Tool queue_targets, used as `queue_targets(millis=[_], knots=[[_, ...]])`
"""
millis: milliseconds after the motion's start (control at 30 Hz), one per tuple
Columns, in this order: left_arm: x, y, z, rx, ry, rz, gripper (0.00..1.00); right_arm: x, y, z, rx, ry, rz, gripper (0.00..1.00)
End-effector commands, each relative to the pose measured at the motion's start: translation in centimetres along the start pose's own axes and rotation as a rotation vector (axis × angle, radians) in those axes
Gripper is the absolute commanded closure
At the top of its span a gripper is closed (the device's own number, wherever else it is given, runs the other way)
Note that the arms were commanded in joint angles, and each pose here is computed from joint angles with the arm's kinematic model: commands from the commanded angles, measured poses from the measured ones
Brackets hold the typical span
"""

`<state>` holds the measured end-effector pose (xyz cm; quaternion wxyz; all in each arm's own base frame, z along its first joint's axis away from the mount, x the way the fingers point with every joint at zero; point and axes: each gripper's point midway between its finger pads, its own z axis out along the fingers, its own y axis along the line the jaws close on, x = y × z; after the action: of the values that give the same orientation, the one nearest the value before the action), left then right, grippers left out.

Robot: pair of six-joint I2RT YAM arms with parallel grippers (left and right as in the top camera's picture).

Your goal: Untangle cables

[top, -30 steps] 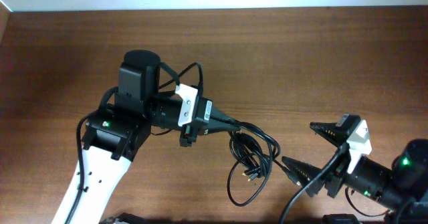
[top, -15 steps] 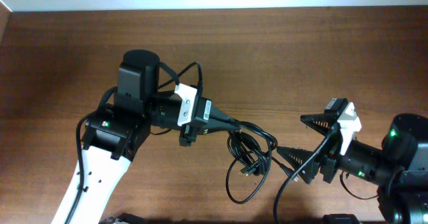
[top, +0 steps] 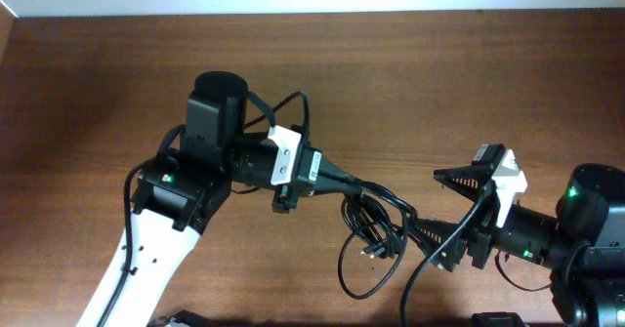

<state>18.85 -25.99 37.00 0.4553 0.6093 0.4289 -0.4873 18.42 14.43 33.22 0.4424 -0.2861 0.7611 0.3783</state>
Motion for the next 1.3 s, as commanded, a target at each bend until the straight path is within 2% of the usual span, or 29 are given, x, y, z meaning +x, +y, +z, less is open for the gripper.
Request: queue_targets(millis=[0,133,300,433,567,633,733,833,1100,1267], knots=[[-1.2,-0.9,0.7,0.052,-0.026,0.03,1.0,-0.5,-0.2,0.0,0.014,-0.002,-0.035,0.03],[-1.5,-1.9,1.8,0.097,-0.032,0.034,1.0,0.2,-4.6,-0.1,0.242,0.047,-0.021,0.05],[-1.4,-2.1,1.9,0.104,-0.03,0.023,1.0,1.2,-10.9,-2.8,0.63,0.097,0.049,0.06],[-1.1,-1.7,1.9,0.078,-0.009,-0.004,1.0,1.2,-12.8,-4.5,0.779,0.108,0.044,0.05],[1.5,1.8,1.7,-0.138,0.129,-0.179,1.0,1.2,-12.8,-4.5,0.782,0.105,0.054,0.06],[3.4,4.6,0.7,-0.335,0.206,-0.346,1.0,1.3,-12.7,-4.4,0.777,0.102,0.07,0.05],[4.9,7.1,-0.8,-0.532,0.24,-0.493,1.0,1.5,-12.4,-4.1,0.753,0.1,0.091,0.05],[6.1,9.2,-2.7,-0.735,0.239,-0.644,1.0,1.8,-10.4,-2.6,0.607,0.103,0.109,0.03],[6.1,10.5,-3.8,-0.851,0.176,-0.754,1.0,2.7,-6.6,-0.7,0.369,0.125,0.161,0.02],[5.7,10.9,-3.9,-0.875,0.124,-0.812,1.0,2.0,-3.6,0.2,0.184,0.101,0.113,0.02]])
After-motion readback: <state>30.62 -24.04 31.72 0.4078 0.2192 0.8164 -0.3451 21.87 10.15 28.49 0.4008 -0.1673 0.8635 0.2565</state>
